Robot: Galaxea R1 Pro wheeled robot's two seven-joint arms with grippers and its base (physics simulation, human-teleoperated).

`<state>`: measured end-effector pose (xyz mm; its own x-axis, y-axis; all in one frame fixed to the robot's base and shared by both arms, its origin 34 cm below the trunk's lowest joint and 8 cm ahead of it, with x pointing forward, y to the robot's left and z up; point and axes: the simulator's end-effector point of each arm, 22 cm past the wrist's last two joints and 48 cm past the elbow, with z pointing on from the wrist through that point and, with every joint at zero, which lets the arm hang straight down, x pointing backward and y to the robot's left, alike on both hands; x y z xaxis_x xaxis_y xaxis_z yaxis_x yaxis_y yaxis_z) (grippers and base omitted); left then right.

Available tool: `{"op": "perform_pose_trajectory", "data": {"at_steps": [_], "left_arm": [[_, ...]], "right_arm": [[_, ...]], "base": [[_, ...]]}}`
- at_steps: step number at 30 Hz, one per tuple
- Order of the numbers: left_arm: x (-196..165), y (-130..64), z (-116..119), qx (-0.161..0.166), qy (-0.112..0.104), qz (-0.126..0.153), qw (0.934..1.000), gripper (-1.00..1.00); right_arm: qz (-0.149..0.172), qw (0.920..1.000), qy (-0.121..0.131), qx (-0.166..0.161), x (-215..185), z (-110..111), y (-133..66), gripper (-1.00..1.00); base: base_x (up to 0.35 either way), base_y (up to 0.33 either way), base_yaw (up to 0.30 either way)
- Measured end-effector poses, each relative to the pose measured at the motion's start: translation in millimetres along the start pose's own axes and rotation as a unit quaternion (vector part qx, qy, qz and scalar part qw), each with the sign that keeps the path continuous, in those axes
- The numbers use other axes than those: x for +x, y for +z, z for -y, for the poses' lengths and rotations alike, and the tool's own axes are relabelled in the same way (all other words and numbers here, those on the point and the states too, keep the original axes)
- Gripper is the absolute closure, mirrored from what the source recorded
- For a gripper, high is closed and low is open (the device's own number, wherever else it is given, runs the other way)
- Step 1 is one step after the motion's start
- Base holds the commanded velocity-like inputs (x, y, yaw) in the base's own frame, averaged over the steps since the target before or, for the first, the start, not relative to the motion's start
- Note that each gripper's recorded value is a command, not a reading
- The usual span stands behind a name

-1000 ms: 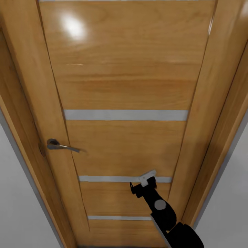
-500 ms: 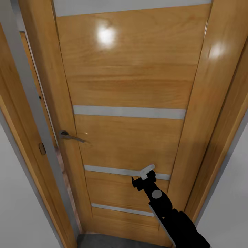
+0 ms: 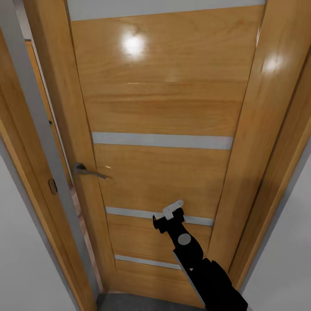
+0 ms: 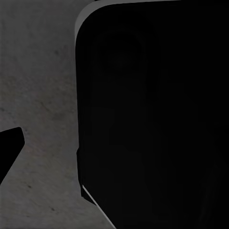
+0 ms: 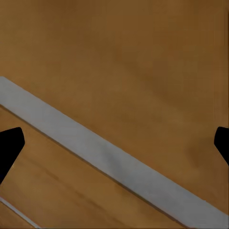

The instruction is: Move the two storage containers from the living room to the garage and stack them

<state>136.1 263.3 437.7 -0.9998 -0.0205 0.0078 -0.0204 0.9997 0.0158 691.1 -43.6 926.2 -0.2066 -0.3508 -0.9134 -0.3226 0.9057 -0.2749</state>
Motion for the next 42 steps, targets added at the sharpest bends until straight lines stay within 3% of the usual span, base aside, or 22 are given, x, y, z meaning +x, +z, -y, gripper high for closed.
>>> {"op": "perform_pose_trajectory", "data": {"at_steps": [11,19,30,34,42], "left_arm": [[0,0.0,1,0.001,0.001,0.0,1.0,-1.0],[0,0.0,1,0.001,0.002,0.0,1.0,-1.0],[0,0.0,1,0.001,0.002,0.0,1.0,-1.0],[0,0.0,0,0.0,0.002,0.0,1.0,-1.0],[0,0.0,0,0.0,0.002,0.0,1.0,-1.0]], "right_arm": [[0.025,0.9995,-0.01,-0.017,-54,-2,16.3,-1.0],[-0.015,0.9992,-0.035,-0.009,-43,14,54.7,-1.0],[-0.043,0.9978,-0.049,0.005,-40,32,78.5,-1.0],[-0.057,0.9974,-0.043,0.004,-39,35,88.5,-1.0],[-0.048,0.9981,-0.039,0.005,-58,30,90.3,-1.0]], "base": [[0.0,0.0,0.0],[0.0,0.0,0.0],[0.0,0.0,0.0],[0.0,0.0,0.0],[0.0,0.0,0.0]]}}
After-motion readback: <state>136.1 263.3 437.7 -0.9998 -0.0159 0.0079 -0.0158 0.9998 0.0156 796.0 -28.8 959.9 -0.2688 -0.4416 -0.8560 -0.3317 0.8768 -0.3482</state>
